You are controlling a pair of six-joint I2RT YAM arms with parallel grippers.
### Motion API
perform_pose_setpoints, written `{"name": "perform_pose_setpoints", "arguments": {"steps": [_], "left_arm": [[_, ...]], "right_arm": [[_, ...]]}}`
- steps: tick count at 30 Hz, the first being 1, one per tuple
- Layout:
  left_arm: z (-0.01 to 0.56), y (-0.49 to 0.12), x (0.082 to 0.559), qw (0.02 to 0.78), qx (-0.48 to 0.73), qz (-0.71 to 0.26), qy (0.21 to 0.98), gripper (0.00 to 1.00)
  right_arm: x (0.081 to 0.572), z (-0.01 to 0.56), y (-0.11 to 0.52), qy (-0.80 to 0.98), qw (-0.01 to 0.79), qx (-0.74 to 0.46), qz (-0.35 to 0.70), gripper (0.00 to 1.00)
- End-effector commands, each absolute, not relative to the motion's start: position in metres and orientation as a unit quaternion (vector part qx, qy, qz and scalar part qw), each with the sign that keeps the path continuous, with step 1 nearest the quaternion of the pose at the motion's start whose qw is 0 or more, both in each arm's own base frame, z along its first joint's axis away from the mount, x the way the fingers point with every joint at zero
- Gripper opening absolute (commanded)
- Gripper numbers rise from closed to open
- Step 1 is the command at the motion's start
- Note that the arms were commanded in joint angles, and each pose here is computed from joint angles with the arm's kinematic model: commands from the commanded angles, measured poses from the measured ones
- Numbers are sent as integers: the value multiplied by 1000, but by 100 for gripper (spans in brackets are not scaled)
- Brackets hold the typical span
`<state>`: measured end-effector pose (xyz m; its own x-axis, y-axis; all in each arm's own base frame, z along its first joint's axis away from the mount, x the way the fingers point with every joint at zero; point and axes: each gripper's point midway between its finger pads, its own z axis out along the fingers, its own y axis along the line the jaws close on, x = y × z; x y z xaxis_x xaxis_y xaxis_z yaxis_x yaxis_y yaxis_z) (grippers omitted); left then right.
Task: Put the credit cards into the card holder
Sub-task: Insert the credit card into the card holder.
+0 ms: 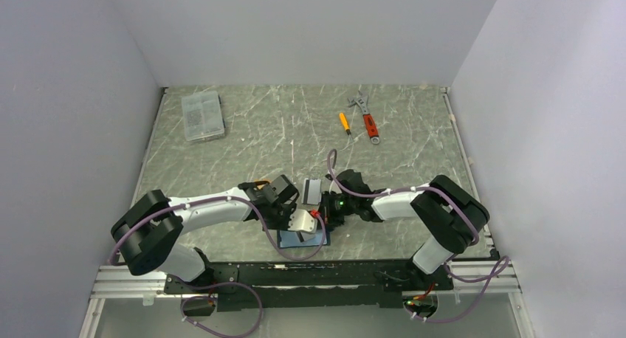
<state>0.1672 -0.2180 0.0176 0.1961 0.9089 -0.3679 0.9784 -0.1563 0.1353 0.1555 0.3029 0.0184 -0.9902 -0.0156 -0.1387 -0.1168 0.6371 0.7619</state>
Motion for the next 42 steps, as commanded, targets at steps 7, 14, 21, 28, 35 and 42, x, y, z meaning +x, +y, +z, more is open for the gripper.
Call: {"name": "perform_pose_setpoints", "arguments": {"steps": [7, 14, 21, 28, 35, 42], "left_arm": [[6, -219, 134, 136, 758, -145, 621, 5], [9, -223, 133, 141, 753, -155, 624, 5], [10, -220, 136, 144, 754, -147, 623, 5], [11, -220, 141, 149, 755, -139, 623, 5], [13, -224, 146, 155, 755, -136, 622, 5], [14, -227, 147, 158, 754, -136, 623, 6]], "right_arm": [[143, 22, 325, 905, 76, -103, 406, 0], [125, 23, 320, 898, 57, -124, 418, 3], [130, 32, 302, 889, 57, -86, 447, 24], [133, 39, 298, 885, 59, -84, 454, 23], [134, 30, 307, 891, 45, -91, 442, 2], [130, 28, 324, 895, 38, -123, 427, 0]]}}
